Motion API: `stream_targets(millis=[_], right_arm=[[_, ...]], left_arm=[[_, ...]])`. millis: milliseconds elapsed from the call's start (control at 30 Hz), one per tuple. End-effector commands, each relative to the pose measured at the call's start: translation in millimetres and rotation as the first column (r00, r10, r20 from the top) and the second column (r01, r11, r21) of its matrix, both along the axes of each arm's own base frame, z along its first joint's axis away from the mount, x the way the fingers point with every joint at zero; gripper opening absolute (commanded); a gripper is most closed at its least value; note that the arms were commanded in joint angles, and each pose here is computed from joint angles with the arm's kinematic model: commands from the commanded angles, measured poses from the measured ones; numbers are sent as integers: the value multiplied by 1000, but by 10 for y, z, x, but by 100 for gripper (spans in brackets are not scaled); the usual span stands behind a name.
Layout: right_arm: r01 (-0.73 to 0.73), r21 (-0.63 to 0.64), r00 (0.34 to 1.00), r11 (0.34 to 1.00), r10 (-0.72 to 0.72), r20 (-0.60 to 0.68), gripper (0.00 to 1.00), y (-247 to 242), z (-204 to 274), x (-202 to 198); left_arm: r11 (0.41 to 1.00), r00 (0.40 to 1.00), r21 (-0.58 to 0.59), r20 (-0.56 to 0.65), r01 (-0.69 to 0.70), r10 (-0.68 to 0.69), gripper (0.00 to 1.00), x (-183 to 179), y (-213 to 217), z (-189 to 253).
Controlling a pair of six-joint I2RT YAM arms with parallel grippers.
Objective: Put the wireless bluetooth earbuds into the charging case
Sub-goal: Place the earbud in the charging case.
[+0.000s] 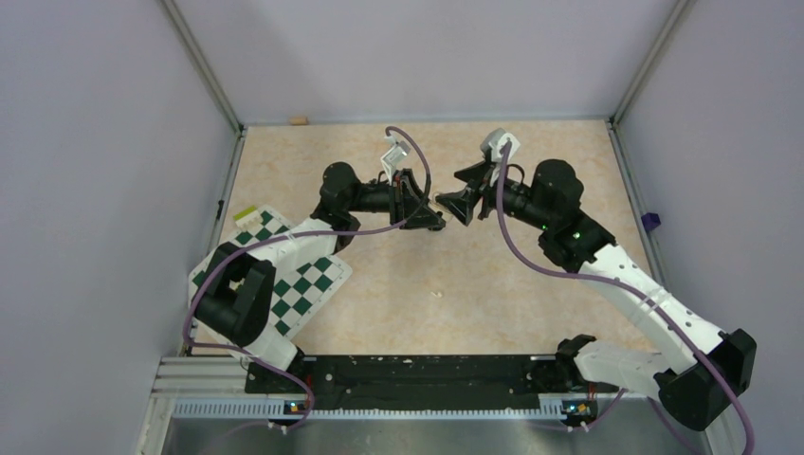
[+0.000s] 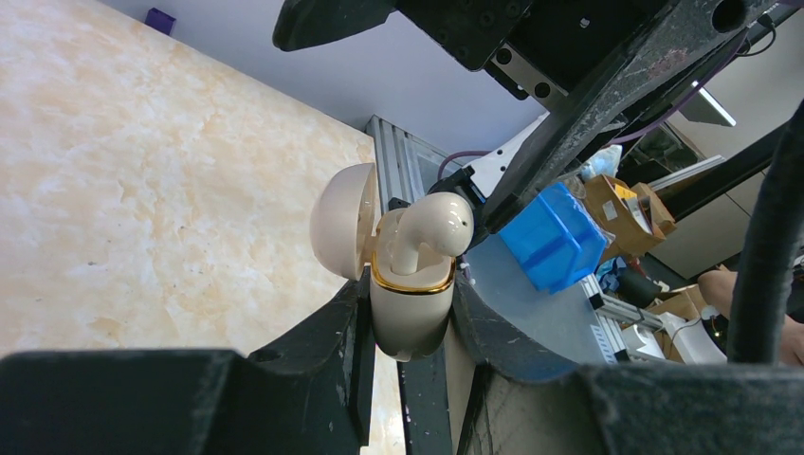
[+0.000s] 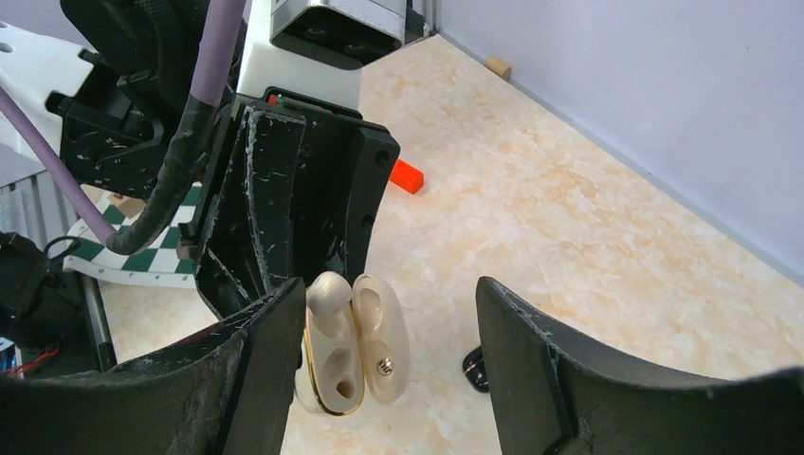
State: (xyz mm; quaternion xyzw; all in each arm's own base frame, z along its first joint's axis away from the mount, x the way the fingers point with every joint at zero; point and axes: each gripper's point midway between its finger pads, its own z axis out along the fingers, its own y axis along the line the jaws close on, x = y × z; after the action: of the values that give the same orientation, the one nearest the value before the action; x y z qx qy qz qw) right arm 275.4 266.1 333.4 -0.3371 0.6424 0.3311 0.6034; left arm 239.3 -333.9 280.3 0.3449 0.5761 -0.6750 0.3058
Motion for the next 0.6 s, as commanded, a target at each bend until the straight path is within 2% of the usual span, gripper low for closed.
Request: stream_targets(millis=[0,567], right_arm=[[-6,1,998,1000,6,56,66,3,88,-2],[-6,-43,996,999,10,92,65,-41,83,-22]], left_arm=[[999,994,-54,107,10,-4,0,-70,33,236],[998,994,-63,112,6,1,0,-73,56,297]])
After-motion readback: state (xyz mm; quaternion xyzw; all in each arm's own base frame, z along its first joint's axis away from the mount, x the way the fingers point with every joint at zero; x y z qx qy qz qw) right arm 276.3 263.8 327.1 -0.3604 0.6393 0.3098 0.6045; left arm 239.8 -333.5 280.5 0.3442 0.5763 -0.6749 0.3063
